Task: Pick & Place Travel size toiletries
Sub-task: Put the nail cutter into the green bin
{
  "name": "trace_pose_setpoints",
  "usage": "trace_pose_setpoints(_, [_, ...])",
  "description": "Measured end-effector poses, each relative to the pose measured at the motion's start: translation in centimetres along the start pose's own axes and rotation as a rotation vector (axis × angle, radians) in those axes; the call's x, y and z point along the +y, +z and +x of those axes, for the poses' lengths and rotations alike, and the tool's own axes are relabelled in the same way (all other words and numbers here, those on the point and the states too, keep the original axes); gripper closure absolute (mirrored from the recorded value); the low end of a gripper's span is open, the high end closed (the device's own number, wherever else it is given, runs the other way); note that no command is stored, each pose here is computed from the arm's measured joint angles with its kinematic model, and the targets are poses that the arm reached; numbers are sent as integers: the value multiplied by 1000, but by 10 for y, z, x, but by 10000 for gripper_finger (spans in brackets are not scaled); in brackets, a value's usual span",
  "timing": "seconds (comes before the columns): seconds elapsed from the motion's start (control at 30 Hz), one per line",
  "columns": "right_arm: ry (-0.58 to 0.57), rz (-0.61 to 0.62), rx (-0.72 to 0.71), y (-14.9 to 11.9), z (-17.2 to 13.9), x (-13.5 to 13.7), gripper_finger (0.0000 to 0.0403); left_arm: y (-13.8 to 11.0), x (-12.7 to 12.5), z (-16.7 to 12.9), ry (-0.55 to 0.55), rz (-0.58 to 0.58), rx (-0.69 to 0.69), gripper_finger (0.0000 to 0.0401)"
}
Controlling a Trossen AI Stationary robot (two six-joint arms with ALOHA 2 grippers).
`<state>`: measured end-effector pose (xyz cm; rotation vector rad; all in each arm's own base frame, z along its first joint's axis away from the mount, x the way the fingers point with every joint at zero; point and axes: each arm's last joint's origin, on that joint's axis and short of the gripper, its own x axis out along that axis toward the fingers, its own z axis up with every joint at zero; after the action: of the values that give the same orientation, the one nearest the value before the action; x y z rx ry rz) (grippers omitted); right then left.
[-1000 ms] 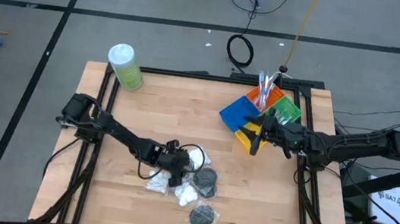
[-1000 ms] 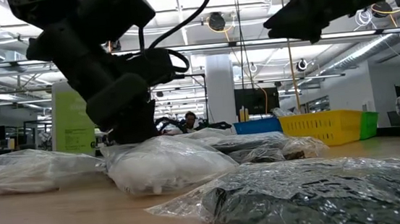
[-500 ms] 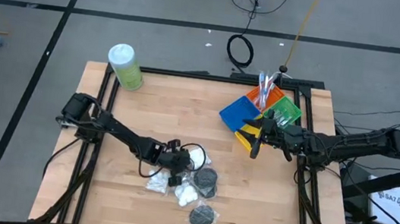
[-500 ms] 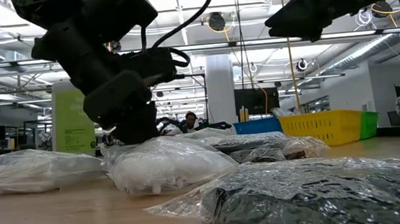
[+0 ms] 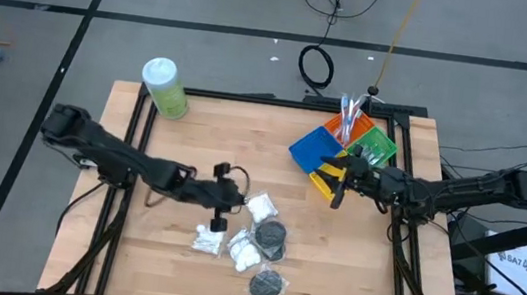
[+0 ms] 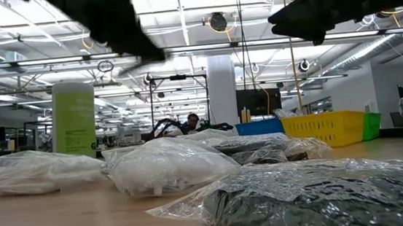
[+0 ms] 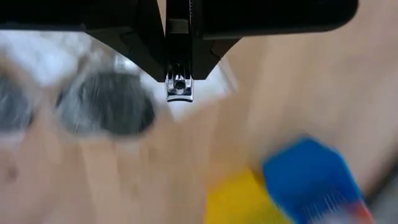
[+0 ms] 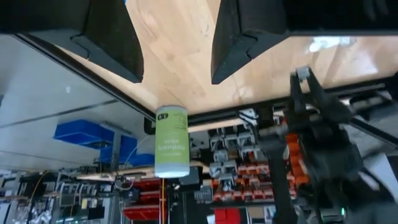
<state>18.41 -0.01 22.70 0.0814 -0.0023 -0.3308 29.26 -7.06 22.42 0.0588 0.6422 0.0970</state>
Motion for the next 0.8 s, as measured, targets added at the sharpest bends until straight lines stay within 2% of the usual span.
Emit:
trace_pose_setpoints(0.13, [21,15,-15,-2,3,2,227,21,8,-19,28,85,-165,368])
trace_pose_setpoints(0.33, [238,47,-61,-10,27,18,227,47,24,-19,-36,155,-424,368])
trace_pose_setpoints(0.4, [274,33,-81,-12,38,23,229,52,31,-16,-60,166,-468,368])
trace_pose_setpoints(0.6, [275,-11,-189,-18,69,36,227,70,51,-24,-155,179,-689,368])
trace_pose_setpoints(0.67, [274,-24,-230,-18,77,39,227,72,54,-25,-189,191,-720,368])
trace_pose_setpoints(0.8, [273,-41,-288,-11,95,47,229,72,62,-25,-182,182,-727,368])
